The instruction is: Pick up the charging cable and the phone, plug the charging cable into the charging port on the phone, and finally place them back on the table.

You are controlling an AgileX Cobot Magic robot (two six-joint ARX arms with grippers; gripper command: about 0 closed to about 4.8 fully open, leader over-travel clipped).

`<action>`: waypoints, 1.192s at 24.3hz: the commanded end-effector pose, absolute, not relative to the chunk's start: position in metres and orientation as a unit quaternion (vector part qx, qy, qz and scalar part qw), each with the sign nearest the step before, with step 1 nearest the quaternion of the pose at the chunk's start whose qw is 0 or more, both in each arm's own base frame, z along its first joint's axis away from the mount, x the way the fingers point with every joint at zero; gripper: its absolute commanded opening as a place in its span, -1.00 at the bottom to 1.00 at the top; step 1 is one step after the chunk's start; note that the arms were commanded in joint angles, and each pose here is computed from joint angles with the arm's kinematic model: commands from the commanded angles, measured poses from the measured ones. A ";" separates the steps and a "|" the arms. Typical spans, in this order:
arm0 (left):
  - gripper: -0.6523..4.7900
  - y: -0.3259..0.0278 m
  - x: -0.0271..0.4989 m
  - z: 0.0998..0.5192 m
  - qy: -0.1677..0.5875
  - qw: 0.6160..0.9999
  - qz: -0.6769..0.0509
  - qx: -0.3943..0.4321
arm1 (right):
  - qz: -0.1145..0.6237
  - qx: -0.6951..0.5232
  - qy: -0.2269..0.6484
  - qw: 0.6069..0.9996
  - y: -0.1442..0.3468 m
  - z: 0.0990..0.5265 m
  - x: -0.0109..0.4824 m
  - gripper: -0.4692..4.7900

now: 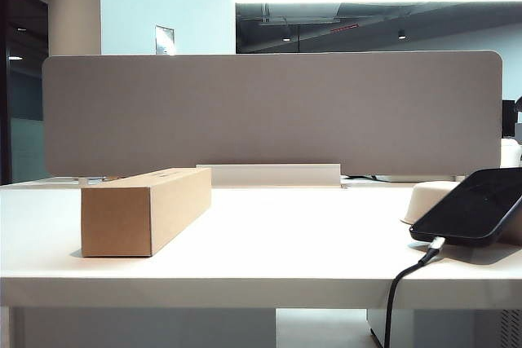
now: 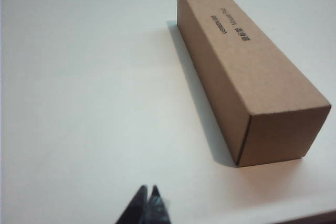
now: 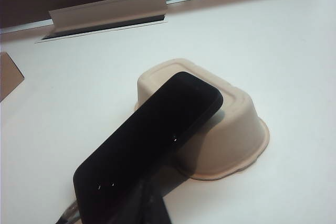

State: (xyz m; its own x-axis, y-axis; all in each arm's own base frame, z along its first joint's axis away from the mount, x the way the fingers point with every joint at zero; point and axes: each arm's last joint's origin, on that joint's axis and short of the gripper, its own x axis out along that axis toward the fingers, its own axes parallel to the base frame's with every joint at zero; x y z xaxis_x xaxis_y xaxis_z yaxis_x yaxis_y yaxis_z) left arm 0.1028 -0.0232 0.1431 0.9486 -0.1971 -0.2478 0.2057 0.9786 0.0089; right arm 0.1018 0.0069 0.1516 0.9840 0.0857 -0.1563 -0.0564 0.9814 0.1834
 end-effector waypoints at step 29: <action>-0.78 -0.001 0.097 0.158 0.038 0.999 0.003 0.001 | -0.026 0.091 0.033 0.995 -0.006 0.157 0.097 -0.82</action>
State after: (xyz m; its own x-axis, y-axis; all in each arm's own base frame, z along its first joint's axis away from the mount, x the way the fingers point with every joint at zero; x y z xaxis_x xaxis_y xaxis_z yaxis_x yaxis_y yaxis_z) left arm 0.0972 -0.0024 0.1562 0.9960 -0.0109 -0.0886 0.0114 0.9999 0.0049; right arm 0.0969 -0.0062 0.1578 0.9962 -0.0440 -0.0756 0.0573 0.9815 0.1827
